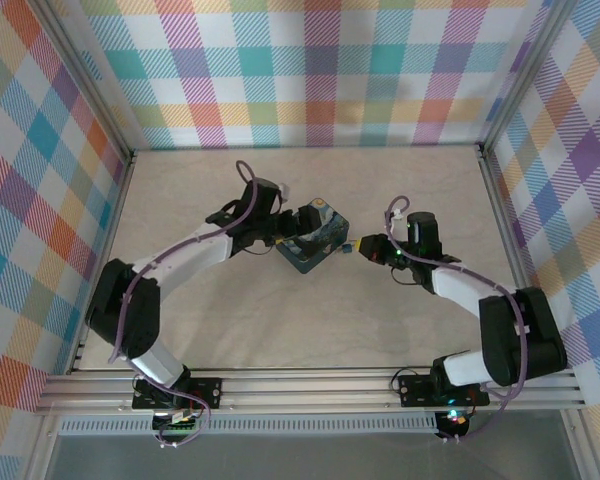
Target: Unlock the padlock with the key
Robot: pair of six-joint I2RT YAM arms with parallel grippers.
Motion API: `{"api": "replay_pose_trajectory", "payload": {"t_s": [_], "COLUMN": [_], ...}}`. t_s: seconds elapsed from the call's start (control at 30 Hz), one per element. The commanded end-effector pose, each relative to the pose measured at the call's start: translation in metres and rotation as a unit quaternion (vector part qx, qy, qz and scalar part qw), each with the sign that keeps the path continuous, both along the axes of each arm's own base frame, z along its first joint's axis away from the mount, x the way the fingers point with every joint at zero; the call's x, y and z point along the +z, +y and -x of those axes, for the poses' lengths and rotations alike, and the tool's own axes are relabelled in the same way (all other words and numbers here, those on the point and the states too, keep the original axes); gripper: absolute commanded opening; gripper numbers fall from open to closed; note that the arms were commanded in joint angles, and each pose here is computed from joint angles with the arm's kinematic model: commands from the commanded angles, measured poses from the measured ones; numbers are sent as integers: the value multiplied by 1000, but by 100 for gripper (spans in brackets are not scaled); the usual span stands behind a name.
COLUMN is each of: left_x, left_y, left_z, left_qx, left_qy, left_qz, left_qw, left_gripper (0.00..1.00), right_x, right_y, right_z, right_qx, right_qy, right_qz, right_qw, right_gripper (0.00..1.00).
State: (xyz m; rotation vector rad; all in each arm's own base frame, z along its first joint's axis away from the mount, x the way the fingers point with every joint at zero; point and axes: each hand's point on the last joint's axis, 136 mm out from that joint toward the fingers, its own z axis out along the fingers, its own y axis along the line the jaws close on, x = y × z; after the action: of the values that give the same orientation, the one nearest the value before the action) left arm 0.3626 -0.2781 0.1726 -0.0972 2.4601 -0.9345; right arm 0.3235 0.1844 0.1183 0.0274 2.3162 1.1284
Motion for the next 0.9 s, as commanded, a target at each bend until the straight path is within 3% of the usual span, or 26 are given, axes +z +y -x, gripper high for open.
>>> {"api": "replay_pose_trajectory", "payload": {"t_s": [0.0,0.4,0.67,0.87], "left_x": [12,49,53,49], "left_y": [26,61,122,177], "left_z": [0,29,45,46], "left_qx": [28,43,131,227], "left_qy": [-27,-78,-120,-147], "left_qz": [-19,-15,-101,-179], "left_qw": [999,996,979,946], "left_gripper": [100,100,100,100], "right_x": [5,26,40,43], "right_y": [-8,-41,-80,-119], "right_z": [12,44,43,26], "right_qx": [21,-16,-88,-166], "right_qy": [10,-7,-80,-139], "right_qz": [48,122,207,290], "right_qw": [999,992,971,932], "right_gripper": [9,53,99,100]}}
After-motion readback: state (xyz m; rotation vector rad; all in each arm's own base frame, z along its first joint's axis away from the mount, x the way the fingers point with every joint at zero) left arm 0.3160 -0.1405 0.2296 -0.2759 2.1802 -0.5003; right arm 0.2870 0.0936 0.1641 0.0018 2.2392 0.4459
